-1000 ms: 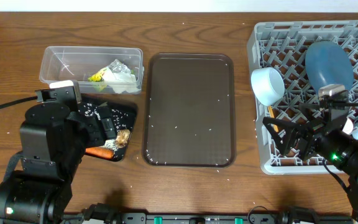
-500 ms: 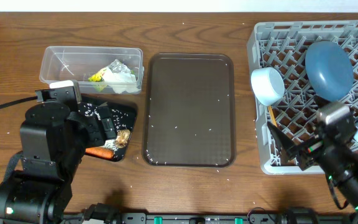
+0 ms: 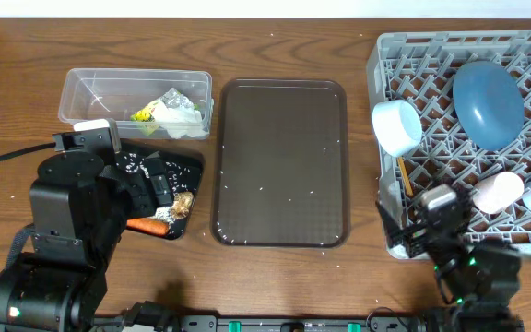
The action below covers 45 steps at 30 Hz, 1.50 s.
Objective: Sort waste into correct bins and load items into the dishwasher rack
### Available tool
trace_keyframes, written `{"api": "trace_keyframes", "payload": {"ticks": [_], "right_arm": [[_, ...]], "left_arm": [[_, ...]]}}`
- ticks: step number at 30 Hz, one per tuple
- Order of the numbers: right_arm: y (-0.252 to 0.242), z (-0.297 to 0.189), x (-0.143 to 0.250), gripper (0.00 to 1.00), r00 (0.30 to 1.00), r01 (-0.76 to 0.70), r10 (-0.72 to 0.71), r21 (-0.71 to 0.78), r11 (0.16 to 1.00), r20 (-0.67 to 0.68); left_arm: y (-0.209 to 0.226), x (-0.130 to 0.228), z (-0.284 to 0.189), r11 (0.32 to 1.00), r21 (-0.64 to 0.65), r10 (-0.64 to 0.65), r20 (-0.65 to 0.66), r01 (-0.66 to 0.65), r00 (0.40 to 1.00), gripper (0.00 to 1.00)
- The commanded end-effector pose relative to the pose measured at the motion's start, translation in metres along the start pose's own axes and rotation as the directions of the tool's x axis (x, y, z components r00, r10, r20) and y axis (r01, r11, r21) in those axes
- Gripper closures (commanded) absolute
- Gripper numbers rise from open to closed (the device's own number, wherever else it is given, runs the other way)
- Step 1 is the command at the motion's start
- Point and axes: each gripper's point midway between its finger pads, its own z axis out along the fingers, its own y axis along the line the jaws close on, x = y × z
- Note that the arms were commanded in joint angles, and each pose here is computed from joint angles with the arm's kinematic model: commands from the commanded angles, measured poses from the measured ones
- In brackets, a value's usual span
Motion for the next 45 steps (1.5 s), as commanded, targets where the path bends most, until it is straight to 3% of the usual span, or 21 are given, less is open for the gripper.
{"api": "trace_keyframes", "payload": {"ticks": [1,17,45], "right_arm": [[0.011,-0.002,0.009,0.01,0.997,0.037,-0.035,-0.029,0.999,0.065],[0.014,0.011,0.020,0.01,0.971,0.100,-0.095,-0.010,0.995,0.219],[0.014,0.011,0.020,0.01,0.971,0.099,-0.094,-0.011,0.995,0.218]], "left_arm": [[0.004,-0.001,-0.001,1.000,-0.018,0.012,0.004,-0.011,1.000,0.02],[0.004,-0.001,-0.001,1.000,-0.018,0.012,0.004,-0.011,1.000,0.02],[0.004,-0.001,-0.001,1.000,-0.018,0.012,0.004,-0.011,1.000,0.02]]}}
